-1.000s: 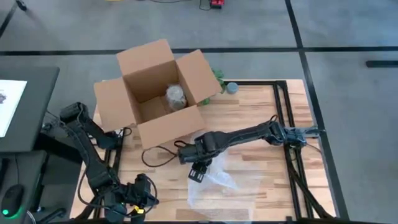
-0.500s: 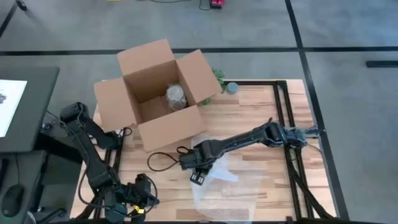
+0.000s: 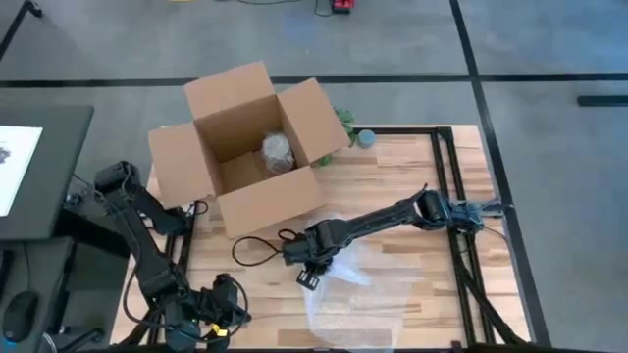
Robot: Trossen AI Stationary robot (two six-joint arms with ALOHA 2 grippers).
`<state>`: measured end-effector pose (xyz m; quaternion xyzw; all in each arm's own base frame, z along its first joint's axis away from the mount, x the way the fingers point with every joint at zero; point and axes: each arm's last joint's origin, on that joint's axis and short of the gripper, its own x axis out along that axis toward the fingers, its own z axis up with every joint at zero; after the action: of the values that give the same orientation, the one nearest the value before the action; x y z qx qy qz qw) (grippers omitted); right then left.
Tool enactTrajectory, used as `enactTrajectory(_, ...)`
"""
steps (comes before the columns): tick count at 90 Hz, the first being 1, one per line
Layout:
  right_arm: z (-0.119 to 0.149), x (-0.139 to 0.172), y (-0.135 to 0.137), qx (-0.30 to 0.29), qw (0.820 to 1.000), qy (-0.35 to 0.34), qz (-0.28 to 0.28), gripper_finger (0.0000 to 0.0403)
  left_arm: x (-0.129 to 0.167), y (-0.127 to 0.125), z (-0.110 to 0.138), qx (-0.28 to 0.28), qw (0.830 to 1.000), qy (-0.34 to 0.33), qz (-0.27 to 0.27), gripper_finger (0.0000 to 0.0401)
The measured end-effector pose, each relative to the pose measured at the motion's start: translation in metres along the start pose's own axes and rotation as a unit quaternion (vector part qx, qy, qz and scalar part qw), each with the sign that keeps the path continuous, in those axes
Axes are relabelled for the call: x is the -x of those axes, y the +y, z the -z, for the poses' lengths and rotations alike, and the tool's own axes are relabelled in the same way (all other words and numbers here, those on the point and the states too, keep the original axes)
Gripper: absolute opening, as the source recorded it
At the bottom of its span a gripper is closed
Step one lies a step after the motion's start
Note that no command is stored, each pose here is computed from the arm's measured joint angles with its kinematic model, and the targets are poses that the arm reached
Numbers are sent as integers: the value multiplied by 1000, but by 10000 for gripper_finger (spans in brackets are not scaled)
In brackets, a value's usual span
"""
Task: Wrap mug
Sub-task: Wrap the blue mug with the bubble wrap
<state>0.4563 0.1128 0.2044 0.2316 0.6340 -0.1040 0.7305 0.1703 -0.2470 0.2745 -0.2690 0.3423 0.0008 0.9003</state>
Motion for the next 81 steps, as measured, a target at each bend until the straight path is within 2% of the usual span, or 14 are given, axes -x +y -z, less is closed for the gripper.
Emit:
enactTrajectory(22,-7,34,7,2,1000,-19,-19,0,0,0,0,0,1000,0,0,0)
enactTrajectory(39,-5,60,7,-16,1000,-10,-13,1,0,0,0,0,1000,0,0,0)
enactTrajectory(48,-2,69,10,-28,999,-1,-33,1,0,0,0,0,1000,0,0,0)
enactTrajectory(57,5,65,17,-19,999,9,-32,0,0,0,0,0,1000,0,0,0)
enactTrajectory(65,10,47,20,-17,999,29,-15,0,0,0,0,-2,1000,0,0,0)
enactTrajectory(76,10,22,12,-42,998,23,44,0,0,0,0,-2,1000,0,0,0)
enactTrajectory(81,9,15,10,-47,997,13,52,0,0,0,0,-2,1000,0,0,0)
